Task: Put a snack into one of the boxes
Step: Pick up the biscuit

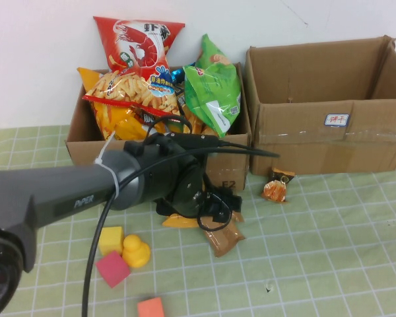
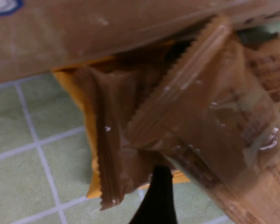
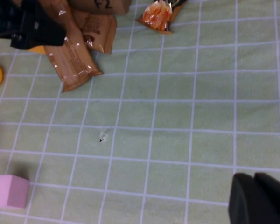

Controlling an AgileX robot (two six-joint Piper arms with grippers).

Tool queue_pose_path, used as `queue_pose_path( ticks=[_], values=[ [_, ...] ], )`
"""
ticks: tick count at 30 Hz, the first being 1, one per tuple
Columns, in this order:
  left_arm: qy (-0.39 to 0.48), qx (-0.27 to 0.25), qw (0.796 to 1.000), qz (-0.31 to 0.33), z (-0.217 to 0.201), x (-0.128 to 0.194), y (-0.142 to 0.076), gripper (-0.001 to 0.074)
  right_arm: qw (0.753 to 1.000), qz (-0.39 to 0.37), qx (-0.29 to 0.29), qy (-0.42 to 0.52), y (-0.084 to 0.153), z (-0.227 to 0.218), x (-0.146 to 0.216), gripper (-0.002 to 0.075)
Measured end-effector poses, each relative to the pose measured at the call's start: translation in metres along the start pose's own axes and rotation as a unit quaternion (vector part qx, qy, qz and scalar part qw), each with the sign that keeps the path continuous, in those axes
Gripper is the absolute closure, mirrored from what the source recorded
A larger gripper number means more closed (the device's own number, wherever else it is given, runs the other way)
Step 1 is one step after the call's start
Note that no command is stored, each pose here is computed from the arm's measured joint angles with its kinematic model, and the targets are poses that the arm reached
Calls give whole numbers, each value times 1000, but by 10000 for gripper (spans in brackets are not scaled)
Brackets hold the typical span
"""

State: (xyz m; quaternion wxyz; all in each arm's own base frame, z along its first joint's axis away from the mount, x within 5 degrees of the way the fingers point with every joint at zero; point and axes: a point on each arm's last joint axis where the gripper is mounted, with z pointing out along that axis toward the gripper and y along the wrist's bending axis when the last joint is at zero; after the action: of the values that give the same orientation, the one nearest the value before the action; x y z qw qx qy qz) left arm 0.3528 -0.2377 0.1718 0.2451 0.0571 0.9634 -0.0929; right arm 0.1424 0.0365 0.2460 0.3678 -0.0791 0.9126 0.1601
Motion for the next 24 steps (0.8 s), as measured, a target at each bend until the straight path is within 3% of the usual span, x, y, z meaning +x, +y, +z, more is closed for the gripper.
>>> queue_pose_path(
  ticks=[18, 21, 24],
  values=[
    [-1, 4, 998, -59, 22, 5, -1, 195, 1000, -2, 0, 2, 0, 1, 0, 728],
    [-5, 8, 998, -60, 22, 4, -1, 237, 1000, -4, 0, 2, 0, 1, 0, 728],
    [-6, 10, 998, -61, 23, 4, -2, 332, 1000, -5, -1, 1, 0, 1, 0, 728]
  ],
)
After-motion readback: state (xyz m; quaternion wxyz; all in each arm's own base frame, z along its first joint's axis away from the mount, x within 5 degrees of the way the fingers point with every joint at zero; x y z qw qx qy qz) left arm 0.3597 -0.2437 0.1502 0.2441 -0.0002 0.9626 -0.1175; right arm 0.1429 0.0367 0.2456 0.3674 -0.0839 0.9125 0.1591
